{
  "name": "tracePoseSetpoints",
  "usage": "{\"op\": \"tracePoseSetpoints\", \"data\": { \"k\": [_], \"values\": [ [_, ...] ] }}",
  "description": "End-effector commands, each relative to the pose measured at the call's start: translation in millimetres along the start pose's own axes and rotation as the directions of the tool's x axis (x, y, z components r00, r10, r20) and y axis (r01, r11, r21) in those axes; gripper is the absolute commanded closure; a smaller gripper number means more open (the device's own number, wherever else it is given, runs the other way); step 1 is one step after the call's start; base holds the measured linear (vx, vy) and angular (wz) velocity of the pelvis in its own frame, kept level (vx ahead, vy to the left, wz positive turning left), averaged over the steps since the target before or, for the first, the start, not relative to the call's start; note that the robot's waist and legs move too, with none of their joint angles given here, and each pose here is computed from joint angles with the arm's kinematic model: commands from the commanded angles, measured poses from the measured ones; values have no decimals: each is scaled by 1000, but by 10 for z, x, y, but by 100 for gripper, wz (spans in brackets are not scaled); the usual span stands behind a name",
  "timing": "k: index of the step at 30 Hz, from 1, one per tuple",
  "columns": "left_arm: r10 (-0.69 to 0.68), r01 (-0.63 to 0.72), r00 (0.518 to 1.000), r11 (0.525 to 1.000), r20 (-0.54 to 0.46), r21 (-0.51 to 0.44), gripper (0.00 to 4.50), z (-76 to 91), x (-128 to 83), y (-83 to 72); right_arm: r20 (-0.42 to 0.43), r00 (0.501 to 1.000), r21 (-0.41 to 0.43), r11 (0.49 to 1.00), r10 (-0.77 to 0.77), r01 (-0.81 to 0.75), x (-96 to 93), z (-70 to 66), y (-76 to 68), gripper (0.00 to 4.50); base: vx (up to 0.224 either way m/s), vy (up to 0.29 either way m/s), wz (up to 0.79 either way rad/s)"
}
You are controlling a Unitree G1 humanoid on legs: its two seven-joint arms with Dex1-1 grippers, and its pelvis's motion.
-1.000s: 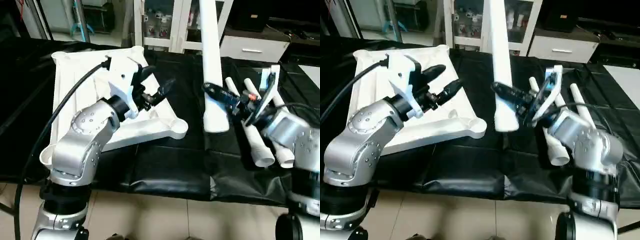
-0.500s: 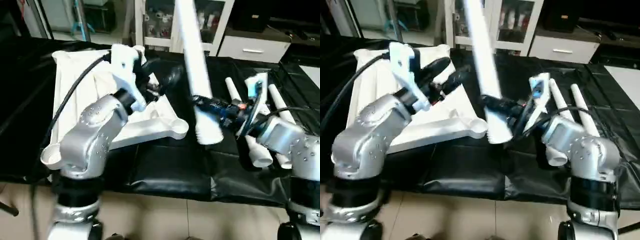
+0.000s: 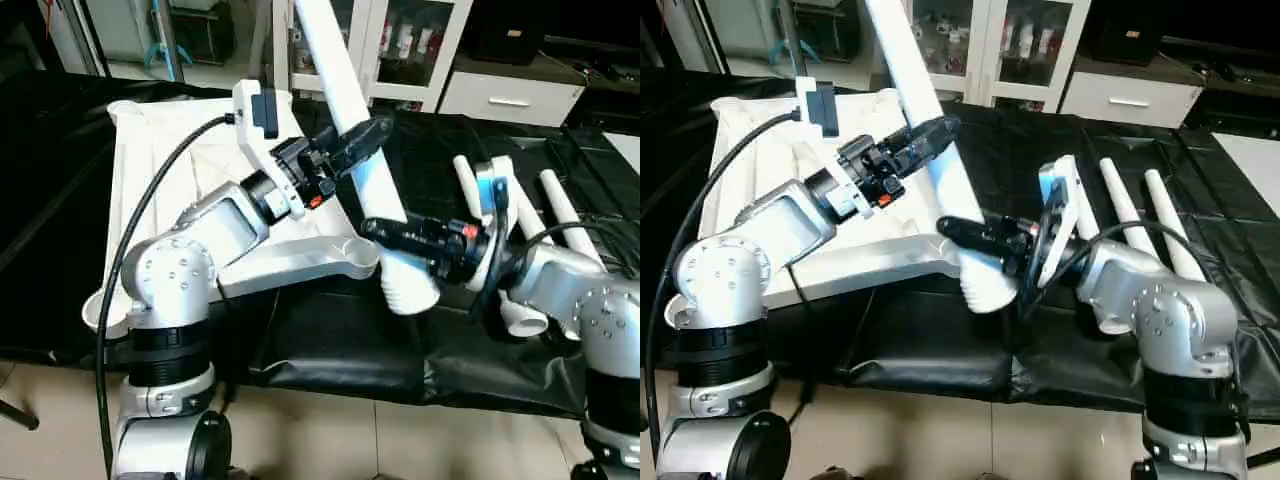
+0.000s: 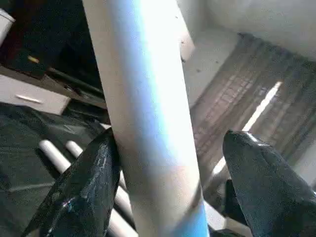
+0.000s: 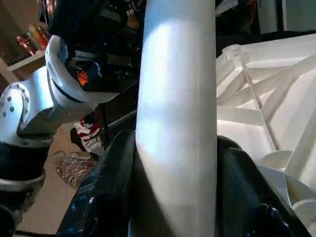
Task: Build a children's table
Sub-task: Pick table leg
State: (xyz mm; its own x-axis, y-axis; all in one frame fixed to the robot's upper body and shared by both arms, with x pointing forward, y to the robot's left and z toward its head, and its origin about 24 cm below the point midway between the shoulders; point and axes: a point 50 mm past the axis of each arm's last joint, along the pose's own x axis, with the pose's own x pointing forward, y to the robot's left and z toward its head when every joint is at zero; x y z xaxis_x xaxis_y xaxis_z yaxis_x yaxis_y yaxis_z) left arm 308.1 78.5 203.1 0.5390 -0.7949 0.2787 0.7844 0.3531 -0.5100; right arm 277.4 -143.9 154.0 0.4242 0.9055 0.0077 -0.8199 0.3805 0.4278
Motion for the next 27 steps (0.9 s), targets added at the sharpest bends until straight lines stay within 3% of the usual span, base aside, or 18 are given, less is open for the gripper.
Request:
{"op": "tracePoseSetpoints", "data": {
  "k": [1,11,12,18,23,24,27],
  "values": [
    [-94,93,995,995,-42,-27,101,-61,61,-115,-21,1000,-33,999,-1,0,14,1,24,266,0,0,0],
    [-47,38,994,995,-100,-90,184,-141,68,-25,-28,1000,-53,999,3,-4,44,-5,28,266,0,0,0],
    [-51,42,994,995,-98,-95,211,-133,66,-27,-29,1000,-56,998,5,-6,46,-2,28,266,0,0,0],
    [-8,1,993,998,-122,-60,255,-125,56,9,-37,999,-63,998,11,-13,62,0,21,266,0,0,0],
    [21,-27,994,998,-111,-53,263,-101,45,35,-39,999,-81,997,3,-6,81,-1,7,266,0,0,0],
    [29,-33,994,998,-103,-46,264,-71,48,30,-38,999,-85,996,0,-3,86,1,-1,231,0,0,0],
    [30,-33,995,999,-95,-37,264,-43,50,18,-38,999,-82,997,-2,-1,89,-1,-8,194,0,0,0]
  ]
}}
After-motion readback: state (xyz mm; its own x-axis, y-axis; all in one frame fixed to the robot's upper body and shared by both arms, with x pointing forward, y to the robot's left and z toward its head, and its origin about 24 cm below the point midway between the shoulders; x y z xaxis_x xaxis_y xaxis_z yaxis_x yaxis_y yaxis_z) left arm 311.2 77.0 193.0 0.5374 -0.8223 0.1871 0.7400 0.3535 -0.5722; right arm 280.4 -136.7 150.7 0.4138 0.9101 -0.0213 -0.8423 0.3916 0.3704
